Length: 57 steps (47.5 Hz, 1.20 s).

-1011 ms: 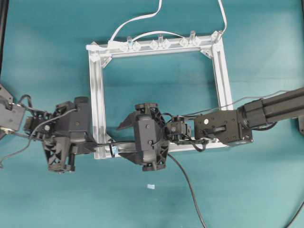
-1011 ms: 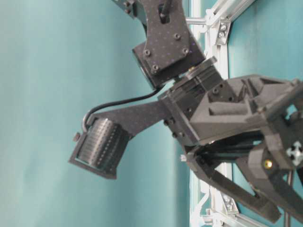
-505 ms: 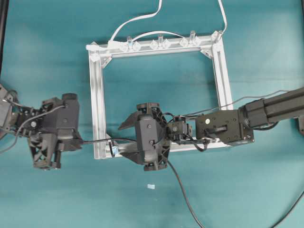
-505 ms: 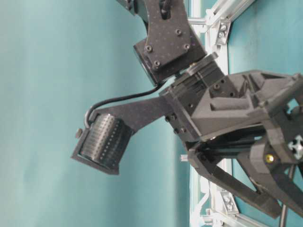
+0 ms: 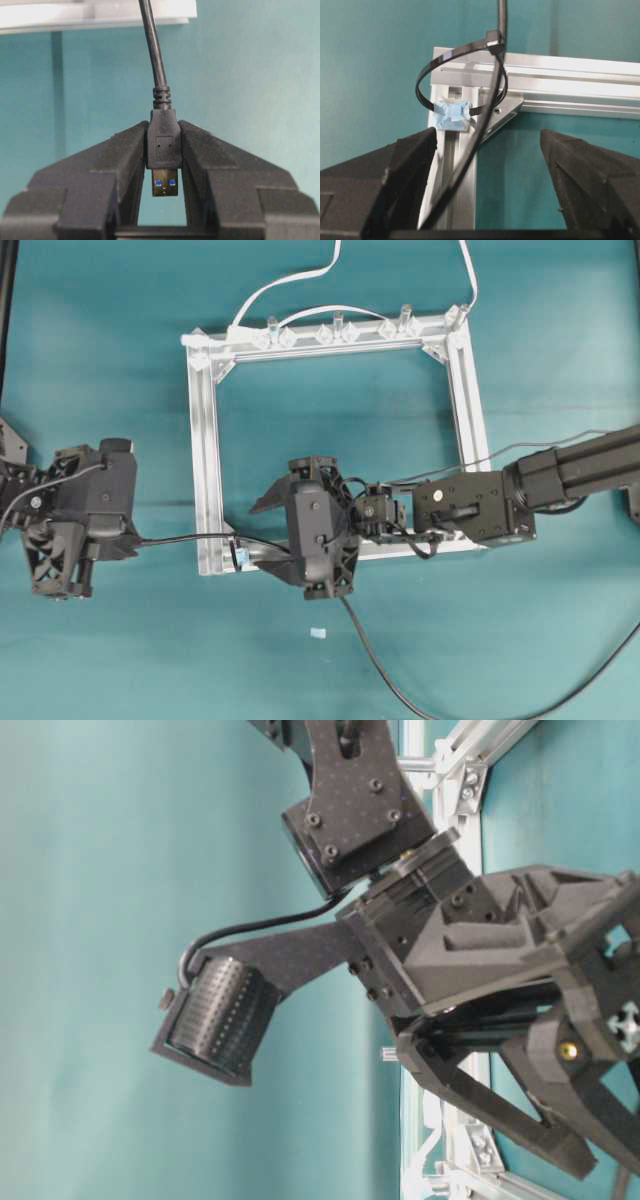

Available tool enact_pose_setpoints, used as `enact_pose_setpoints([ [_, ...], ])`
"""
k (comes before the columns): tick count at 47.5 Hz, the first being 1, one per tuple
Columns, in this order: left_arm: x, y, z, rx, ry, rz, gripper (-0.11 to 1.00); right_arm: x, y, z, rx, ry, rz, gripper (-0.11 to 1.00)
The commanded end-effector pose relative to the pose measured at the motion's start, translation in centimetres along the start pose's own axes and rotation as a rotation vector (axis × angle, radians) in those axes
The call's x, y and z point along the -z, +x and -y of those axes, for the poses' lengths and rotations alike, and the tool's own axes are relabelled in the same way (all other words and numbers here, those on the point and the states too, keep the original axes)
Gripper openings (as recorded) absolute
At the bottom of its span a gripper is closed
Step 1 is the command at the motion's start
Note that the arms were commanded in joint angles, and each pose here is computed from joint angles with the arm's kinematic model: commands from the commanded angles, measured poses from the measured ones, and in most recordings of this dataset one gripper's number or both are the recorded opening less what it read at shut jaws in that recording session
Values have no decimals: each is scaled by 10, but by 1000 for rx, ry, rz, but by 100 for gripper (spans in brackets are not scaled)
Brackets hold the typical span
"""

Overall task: Insert the wire through the string loop located on the left side.
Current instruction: 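Pull the cable leftward through the loop with the left gripper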

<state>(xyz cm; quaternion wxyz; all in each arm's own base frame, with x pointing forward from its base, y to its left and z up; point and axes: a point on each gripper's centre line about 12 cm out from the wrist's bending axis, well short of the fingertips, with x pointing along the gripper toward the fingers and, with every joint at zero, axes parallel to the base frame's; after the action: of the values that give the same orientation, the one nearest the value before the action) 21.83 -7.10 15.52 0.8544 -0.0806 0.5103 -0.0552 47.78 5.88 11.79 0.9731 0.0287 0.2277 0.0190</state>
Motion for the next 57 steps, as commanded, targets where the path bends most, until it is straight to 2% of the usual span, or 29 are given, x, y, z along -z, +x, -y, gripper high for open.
enact_pose_setpoints([
  [1, 0, 0, 6, 14, 9, -1, 20, -24, -9, 0, -2, 5, 60, 83],
  [11, 12, 11, 9, 13, 37, -47, 20, -24, -9, 3, 5, 7, 62, 83],
  [32, 18, 15, 7, 7, 41, -61, 20, -25, -9, 5, 7, 7, 63, 83],
  [39, 19, 16, 7, 0, 31, -82, 20, -25, -8, 6, 9, 8, 63, 83],
  [47, 21, 16, 6, -7, -15, -96, 21, -25, -9, 5, 7, 7, 63, 83],
  [52, 19, 15, 7, -6, -8, -88, 21, -25, -8, 6, 9, 8, 65, 83],
  [54, 17, 15, 7, -6, 1, -83, 25, -25, -9, 5, 7, 7, 65, 83],
  [57, 17, 15, 7, -9, 6, -84, 44, -25, -8, 6, 9, 8, 65, 83],
])
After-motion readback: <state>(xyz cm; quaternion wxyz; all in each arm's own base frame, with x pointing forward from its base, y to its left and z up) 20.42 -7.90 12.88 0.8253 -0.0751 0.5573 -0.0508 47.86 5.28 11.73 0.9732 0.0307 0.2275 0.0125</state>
